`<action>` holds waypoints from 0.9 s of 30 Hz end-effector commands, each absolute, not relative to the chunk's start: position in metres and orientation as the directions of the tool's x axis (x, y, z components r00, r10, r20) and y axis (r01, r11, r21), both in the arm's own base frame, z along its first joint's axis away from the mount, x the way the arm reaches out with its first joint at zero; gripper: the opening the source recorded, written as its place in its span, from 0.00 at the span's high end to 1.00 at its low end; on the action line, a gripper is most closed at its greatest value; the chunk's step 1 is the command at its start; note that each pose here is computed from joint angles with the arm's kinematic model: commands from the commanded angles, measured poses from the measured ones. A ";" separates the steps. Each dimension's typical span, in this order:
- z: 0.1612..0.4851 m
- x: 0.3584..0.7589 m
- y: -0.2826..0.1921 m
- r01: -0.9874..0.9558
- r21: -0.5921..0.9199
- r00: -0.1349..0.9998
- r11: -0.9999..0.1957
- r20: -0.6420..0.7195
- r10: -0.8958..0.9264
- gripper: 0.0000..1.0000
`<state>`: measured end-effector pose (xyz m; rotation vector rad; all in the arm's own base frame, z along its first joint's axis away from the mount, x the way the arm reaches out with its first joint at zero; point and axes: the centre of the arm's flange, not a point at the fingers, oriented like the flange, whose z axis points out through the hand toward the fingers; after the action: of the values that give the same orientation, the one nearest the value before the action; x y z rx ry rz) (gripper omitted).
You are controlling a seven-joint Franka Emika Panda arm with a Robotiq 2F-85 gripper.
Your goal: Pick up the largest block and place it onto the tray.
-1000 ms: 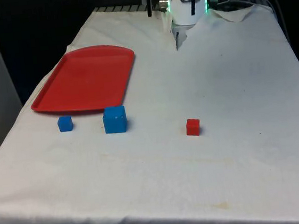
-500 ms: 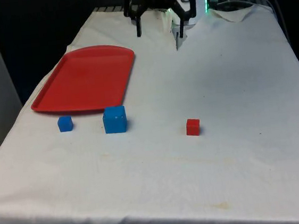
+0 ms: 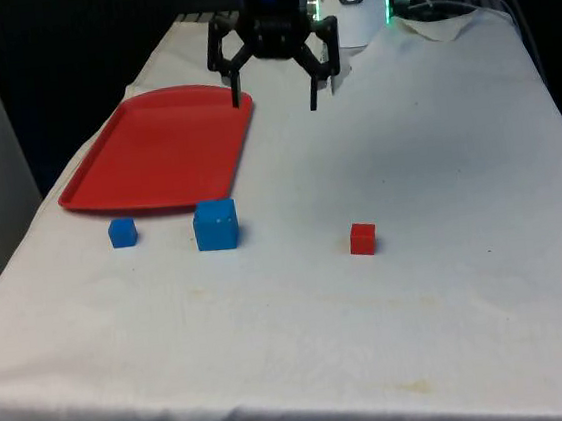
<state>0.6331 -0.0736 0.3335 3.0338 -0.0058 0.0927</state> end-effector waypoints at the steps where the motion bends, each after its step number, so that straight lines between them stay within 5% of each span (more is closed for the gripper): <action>1: 0.332 0.634 -0.075 -0.007 0.105 0.998 -0.994 0.062 0.000 0.00; 27: 0.291 0.651 -0.127 0.019 0.121 0.997 -0.992 0.068 0.028 0.00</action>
<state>0.6512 -0.1271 0.2909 3.0186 0.0357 0.1053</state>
